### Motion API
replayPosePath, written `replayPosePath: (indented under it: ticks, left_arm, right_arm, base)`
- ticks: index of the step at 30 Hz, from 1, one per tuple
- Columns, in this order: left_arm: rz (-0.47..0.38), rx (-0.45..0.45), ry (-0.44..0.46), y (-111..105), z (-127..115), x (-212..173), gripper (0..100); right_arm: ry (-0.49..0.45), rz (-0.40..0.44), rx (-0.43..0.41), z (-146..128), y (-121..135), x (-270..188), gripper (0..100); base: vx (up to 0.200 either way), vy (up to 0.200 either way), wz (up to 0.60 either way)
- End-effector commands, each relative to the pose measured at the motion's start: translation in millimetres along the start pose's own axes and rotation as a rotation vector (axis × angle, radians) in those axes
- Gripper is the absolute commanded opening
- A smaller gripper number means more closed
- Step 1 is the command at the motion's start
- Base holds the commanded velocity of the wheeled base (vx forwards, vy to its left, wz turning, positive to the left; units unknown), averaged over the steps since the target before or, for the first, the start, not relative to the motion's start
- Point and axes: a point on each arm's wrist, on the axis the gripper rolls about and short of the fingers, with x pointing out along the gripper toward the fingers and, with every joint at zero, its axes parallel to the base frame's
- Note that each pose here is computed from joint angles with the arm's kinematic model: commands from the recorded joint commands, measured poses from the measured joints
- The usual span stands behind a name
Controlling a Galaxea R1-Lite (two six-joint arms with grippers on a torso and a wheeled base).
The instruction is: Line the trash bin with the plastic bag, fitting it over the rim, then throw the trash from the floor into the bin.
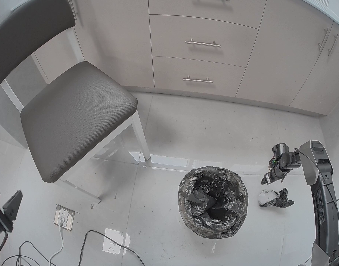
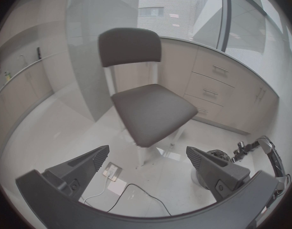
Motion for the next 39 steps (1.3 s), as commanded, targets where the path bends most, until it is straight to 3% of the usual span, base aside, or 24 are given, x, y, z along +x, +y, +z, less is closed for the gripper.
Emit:
replayPosePath:
  ticks: [1,3,8,18,27,39]
  left_arm:
    - [0.14,-0.105,-0.199,22.0,-23.6,-55.2,100]
    - [0.144,-0.104,-0.195,22.7,-27.8,-54.5,100]
    - [0.153,-0.106,-0.2,22.6,-28.5,-55.0,100]
    - [0.15,-0.106,-0.198,22.8,-29.8,-54.7,100]
    - [0.149,-0.109,-0.208,23.1,-30.5,-56.2,100]
    - [0.154,-0.105,-0.194,23.6,-35.2,-53.7,100]
  right_arm:
    - [0.165,0.207,-0.201,-29.7,13.0,13.7,100]
    - [0.216,0.268,-0.228,-34.7,14.6,8.8,100]
    - [0.289,0.312,-0.219,-56.2,26.4,27.7,100]
    - [0.301,0.304,-0.23,-58.6,28.2,30.1,100]
    - [0.387,0.319,-0.21,-90.0,43.2,57.8,100]
    - [0.388,0.304,-0.159,-91.6,36.6,59.4,100]
  base:
    - [0.0,0.0,0.0]
    - [0.0,0.0,0.0]
    - [0.0,0.0,0.0]
    - [0.0,0.0,0.0]
    - [0.0,0.0,0.0]
    - [0.0,0.0,0.0]
